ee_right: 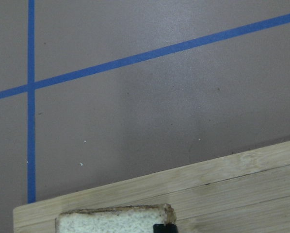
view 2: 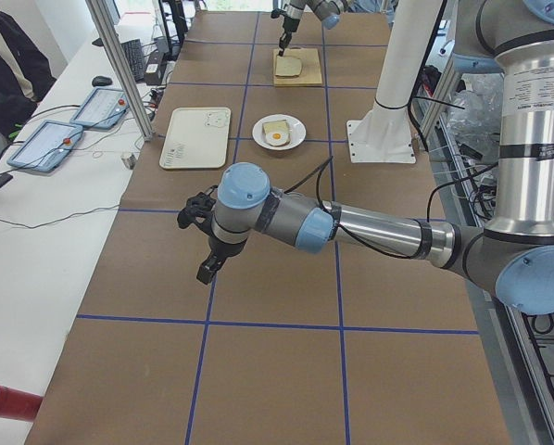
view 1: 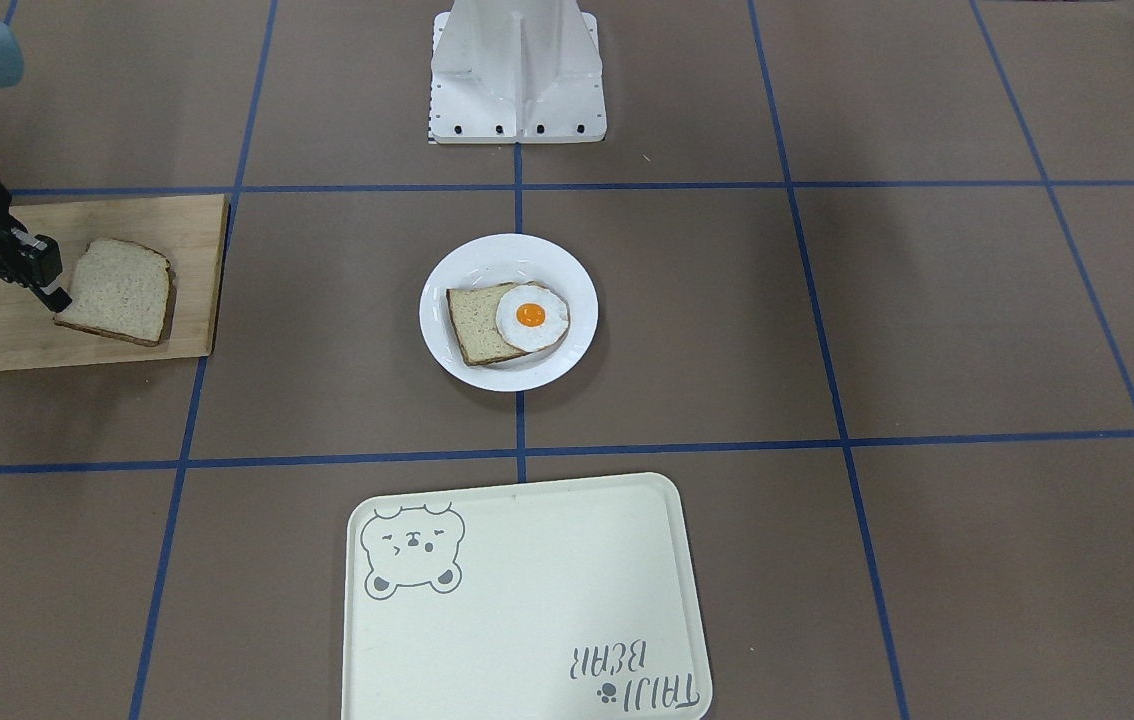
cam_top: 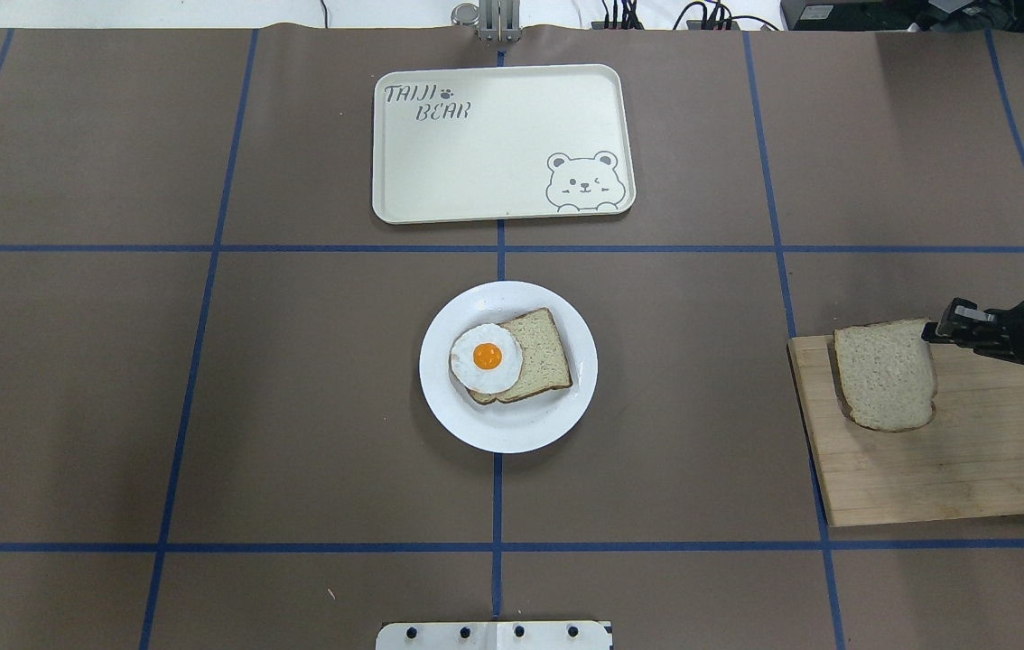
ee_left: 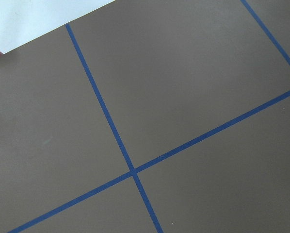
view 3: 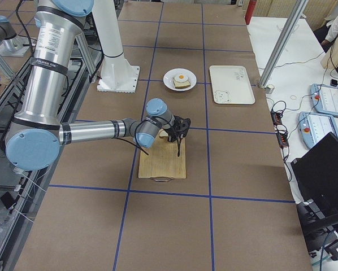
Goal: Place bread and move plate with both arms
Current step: 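Grasp the bread slice with the right gripper and lift it, then carry the bread with the right gripper over the egg on the plate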
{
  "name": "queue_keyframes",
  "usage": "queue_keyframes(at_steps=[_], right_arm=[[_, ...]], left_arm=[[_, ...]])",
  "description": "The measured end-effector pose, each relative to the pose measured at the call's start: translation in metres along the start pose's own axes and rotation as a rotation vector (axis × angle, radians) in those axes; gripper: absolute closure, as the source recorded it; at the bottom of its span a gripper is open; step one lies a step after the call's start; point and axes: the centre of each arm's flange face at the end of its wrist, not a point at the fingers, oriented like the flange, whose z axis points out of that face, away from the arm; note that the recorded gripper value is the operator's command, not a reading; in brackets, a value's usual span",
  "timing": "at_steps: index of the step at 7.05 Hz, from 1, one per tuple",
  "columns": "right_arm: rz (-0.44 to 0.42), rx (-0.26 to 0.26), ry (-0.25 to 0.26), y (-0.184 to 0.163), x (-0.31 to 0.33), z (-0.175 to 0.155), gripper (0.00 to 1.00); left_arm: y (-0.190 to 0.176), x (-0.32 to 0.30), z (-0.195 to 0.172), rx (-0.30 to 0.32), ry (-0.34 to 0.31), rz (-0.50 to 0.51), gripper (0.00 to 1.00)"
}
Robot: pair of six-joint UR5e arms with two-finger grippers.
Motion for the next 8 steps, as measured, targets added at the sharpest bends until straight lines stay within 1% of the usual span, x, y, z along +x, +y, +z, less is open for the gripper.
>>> queue_keyframes(at_steps=[1, 2, 3, 4, 5, 6, 7, 8], right_arm=[[0.109, 0.012, -0.047, -0.001, -0.024, -0.008, 1.0], [0.227, 0.039, -0.097, -0.006, -0.053, -0.009, 1.0], [0.348, 0.077, -0.146, -0.01, -0.086, -0.006, 1.0], [0.452, 0.113, -0.188, -0.005, -0.123, 0.004, 1.0], [0.529, 0.158, -0.206, 0.013, -0.167, 0.019, 1.0], [0.58, 0.206, -0.189, 0.041, -0.217, 0.031, 1.0], [0.627, 0.249, -0.162, 0.073, -0.266, 0.036, 1.0], [0.673, 0.294, -0.145, 0.104, -0.302, 0.041, 1.0]], left_arm=[[0.0, 0.0, 0.0, 0.0, 0.0, 0.0, 0.02], [0.0, 0.0, 0.0, 0.001, 0.0, 0.0, 0.02], [0.0, 0.0, 0.0, 0.0, 0.0, -0.001, 0.02], [0.0, 0.0, 0.0, -0.001, 0.0, -0.002, 0.02], [0.0, -0.001, 0.001, -0.002, 0.0, -0.003, 0.02], [0.001, -0.001, 0.001, -0.003, 0.001, -0.004, 0.02], [0.001, -0.001, 0.001, -0.004, 0.001, -0.005, 0.02], [0.001, -0.001, 0.001, -0.005, 0.001, -0.006, 0.02]])
